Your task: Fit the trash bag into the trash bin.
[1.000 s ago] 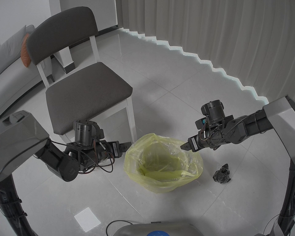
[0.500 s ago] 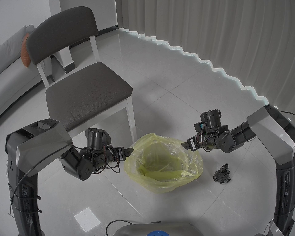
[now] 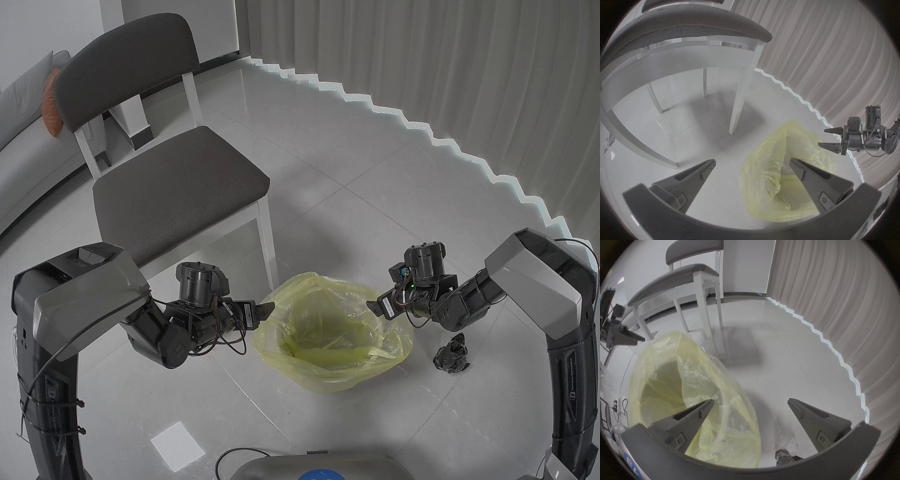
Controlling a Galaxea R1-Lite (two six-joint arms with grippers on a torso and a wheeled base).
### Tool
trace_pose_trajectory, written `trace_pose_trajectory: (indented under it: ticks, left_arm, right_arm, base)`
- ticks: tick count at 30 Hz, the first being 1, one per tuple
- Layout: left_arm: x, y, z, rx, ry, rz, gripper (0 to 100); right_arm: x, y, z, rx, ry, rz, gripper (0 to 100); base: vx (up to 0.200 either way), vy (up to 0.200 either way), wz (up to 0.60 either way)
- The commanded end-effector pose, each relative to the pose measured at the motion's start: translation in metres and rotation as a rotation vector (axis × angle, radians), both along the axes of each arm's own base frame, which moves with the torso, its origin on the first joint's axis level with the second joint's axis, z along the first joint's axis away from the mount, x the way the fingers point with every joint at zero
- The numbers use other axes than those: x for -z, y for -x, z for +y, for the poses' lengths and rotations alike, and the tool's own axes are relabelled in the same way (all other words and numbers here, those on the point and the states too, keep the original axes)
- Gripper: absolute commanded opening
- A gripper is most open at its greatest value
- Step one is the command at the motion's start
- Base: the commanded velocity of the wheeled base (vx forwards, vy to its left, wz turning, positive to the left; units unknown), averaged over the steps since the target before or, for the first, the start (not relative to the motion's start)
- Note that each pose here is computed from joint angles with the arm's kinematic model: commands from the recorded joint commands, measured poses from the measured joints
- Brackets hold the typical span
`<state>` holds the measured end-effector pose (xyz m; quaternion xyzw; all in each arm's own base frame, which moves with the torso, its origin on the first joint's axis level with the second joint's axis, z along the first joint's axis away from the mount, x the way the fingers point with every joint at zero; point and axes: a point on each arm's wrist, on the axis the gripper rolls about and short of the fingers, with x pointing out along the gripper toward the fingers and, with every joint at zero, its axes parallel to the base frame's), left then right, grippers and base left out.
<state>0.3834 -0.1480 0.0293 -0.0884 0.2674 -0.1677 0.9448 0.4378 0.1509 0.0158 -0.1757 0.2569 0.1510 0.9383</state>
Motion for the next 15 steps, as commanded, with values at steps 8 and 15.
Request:
trace_pose_trajectory:
  ticks: [8,15]
  left_arm:
    - [0.007,-0.006,0.003,-0.01,-0.002,0.007,100]
    - [0.02,-0.013,0.001,0.002,-0.035,0.009,100]
  right_arm:
    - [0.013,-0.008,-0.026,0.051,0.022,0.022,100]
    - [0.023,-0.013,-0.034,0.066,0.034,0.036,100]
  base:
    - [0.0,0.0,0.0]
    - [0.0,0.0,0.0]
